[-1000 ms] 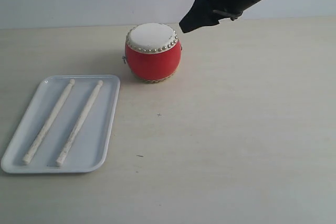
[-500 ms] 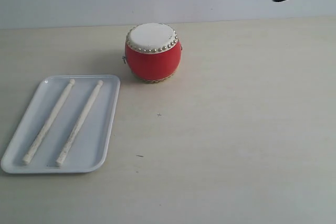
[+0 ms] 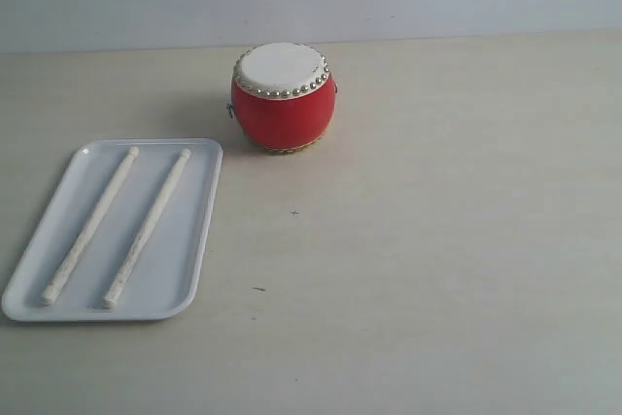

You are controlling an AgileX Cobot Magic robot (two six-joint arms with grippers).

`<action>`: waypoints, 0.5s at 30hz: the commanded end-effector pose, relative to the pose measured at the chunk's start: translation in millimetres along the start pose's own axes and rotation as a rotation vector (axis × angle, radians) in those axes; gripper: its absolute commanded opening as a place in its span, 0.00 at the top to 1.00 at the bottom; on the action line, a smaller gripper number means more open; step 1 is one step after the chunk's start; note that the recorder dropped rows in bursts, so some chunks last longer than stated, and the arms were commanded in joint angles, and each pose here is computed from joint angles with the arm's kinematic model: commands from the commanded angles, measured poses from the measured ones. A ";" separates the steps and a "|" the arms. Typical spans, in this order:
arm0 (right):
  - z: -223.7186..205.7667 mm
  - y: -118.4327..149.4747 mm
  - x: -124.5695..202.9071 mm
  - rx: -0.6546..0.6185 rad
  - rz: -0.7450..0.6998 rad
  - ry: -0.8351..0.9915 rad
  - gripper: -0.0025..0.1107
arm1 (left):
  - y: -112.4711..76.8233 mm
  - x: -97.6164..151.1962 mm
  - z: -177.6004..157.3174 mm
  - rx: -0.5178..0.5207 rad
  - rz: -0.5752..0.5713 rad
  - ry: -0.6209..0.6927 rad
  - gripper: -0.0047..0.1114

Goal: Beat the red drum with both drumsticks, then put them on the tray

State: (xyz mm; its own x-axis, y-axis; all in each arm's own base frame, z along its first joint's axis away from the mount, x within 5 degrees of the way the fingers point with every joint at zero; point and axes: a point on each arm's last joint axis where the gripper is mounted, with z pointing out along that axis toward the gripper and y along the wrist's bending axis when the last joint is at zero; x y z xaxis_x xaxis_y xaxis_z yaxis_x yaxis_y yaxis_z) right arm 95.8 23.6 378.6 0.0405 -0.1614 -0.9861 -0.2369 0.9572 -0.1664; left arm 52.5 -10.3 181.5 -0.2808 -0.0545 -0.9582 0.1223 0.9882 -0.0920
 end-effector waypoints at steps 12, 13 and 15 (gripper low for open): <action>-29.9 5.9 68.2 0.065 0.032 0.019 0.41 | -0.1 0.3 0.0 0.001 -0.006 -0.007 0.95; -30.5 7.8 77.9 0.062 0.031 0.027 0.41 | -0.1 0.3 0.0 0.001 -0.006 -0.007 0.95; -31.5 11.0 94.0 0.056 0.028 0.033 0.41 | -0.1 0.3 0.0 0.001 -0.006 -0.007 0.95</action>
State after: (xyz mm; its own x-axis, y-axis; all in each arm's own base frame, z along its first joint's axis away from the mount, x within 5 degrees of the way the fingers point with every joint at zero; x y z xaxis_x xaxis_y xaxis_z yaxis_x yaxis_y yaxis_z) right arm 68.1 11.4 301.4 -0.0069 -0.1367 -0.9906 -0.1817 0.9743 -0.1332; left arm 52.5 -10.3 181.5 -0.2808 -0.0545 -0.9582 0.1223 0.9882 -0.0920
